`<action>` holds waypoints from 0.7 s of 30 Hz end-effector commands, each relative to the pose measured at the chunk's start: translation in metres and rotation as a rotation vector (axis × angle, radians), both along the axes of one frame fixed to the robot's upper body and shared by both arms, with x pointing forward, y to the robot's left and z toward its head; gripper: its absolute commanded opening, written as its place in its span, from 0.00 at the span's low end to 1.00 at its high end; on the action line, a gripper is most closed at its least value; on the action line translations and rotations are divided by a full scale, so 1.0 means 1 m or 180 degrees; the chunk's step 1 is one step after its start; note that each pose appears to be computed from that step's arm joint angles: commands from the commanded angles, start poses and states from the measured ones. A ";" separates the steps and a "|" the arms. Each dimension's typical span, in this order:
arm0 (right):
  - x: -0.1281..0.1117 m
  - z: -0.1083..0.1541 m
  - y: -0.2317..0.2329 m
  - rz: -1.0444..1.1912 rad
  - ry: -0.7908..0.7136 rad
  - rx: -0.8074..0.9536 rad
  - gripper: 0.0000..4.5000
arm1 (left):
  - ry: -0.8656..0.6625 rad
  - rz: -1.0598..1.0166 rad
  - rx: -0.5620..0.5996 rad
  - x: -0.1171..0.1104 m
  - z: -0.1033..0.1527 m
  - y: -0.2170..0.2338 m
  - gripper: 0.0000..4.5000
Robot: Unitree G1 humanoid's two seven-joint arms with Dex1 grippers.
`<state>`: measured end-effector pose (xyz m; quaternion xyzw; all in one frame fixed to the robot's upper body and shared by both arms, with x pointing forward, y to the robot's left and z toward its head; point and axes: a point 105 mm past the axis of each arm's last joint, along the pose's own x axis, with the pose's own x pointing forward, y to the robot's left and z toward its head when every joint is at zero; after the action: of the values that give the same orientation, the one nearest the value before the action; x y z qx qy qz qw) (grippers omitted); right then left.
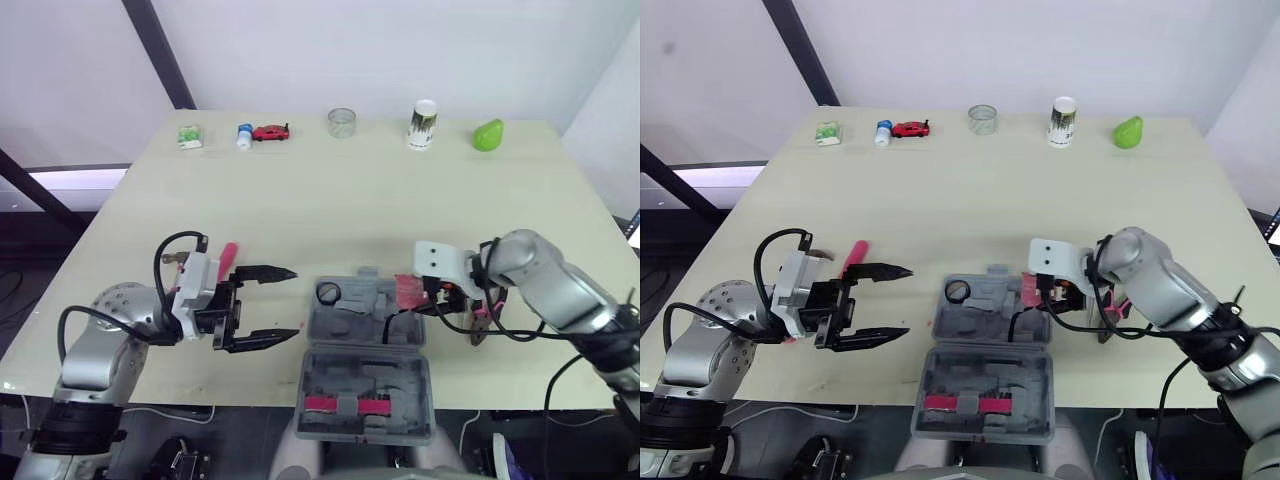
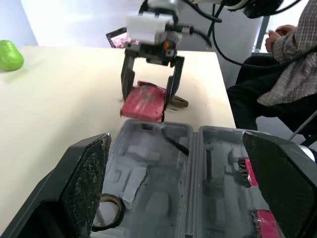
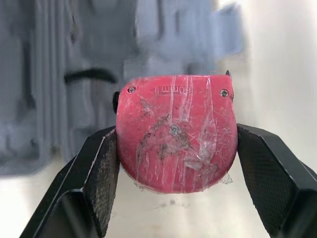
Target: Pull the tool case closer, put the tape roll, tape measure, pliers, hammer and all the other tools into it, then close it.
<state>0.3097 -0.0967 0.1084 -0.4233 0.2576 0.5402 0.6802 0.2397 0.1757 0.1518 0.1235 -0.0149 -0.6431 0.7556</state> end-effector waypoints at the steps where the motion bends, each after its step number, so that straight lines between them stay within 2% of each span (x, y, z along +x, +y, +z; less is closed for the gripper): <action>1: 0.004 0.000 0.005 0.0120 -0.0068 -0.0203 0.67 | -0.0142 0.0035 0.0035 0.000 0.009 0.006 1.00; 9: 0.008 -0.016 0.018 0.0278 -0.0113 -0.0533 0.67 | -0.0163 0.0081 0.0056 0.002 0.009 0.008 1.00; 21: 0.013 -0.023 0.028 0.0150 -0.0089 -0.0547 0.67 | -0.0152 0.0079 0.0036 0.003 0.006 0.004 1.00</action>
<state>0.3196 -0.0702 0.0788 -0.4858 0.2921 0.5334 0.6278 0.2429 0.1811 0.1530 0.1339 -0.0141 -0.6300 0.7648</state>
